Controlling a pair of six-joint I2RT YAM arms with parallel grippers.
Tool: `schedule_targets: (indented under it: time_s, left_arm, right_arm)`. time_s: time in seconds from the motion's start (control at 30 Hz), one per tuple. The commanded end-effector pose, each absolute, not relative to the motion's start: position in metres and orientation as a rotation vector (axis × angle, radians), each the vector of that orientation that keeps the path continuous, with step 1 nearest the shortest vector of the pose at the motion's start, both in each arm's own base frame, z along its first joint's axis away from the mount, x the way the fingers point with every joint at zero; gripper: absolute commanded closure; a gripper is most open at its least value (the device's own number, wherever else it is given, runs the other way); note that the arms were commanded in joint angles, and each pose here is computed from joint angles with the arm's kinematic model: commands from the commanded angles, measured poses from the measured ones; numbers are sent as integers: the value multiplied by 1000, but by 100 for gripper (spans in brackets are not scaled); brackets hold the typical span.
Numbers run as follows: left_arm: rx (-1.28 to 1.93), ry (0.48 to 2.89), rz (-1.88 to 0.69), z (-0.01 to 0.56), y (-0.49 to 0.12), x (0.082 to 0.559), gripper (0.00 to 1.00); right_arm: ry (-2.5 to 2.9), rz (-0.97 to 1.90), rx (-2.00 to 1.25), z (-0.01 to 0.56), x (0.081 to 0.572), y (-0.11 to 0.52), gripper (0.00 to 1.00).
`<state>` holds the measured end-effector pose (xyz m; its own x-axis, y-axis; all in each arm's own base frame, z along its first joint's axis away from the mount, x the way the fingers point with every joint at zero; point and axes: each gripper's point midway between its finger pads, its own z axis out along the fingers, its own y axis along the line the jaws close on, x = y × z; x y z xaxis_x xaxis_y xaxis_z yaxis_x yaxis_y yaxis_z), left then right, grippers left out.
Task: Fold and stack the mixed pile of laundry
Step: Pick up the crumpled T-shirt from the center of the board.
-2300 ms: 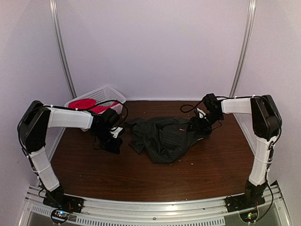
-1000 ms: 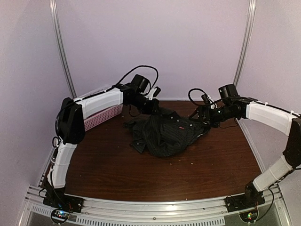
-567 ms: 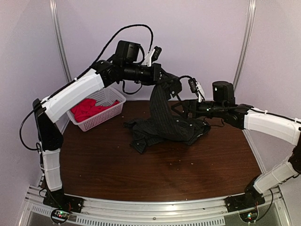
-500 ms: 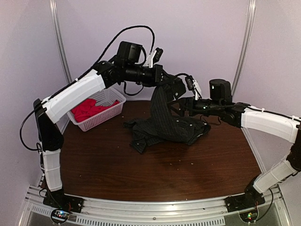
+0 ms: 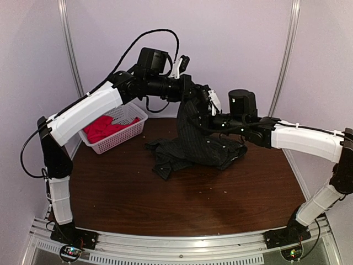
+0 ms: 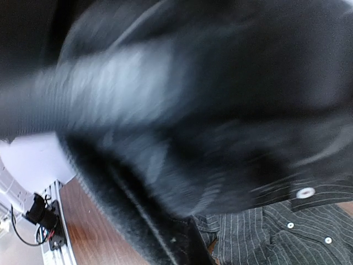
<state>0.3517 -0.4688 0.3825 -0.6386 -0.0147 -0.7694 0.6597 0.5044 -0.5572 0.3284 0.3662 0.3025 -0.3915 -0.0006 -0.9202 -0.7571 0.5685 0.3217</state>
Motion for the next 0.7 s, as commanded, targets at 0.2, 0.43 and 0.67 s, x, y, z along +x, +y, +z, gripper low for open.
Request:
schedule_targets:
  time_s: [0.2, 0.43, 0.67]
  left_arm:
    - [319, 1856, -837, 443, -344, 365, 26]
    - [280, 2088, -534, 313, -247, 368, 23]
    - [357, 2253, -542, 175, -230, 317, 23]
  right_arm:
    - [1536, 748, -508, 475, 313, 302, 100]
    - [1515, 558, -364, 525, 316, 237, 100]
    - [1512, 511, -346, 542, 329, 230, 100]
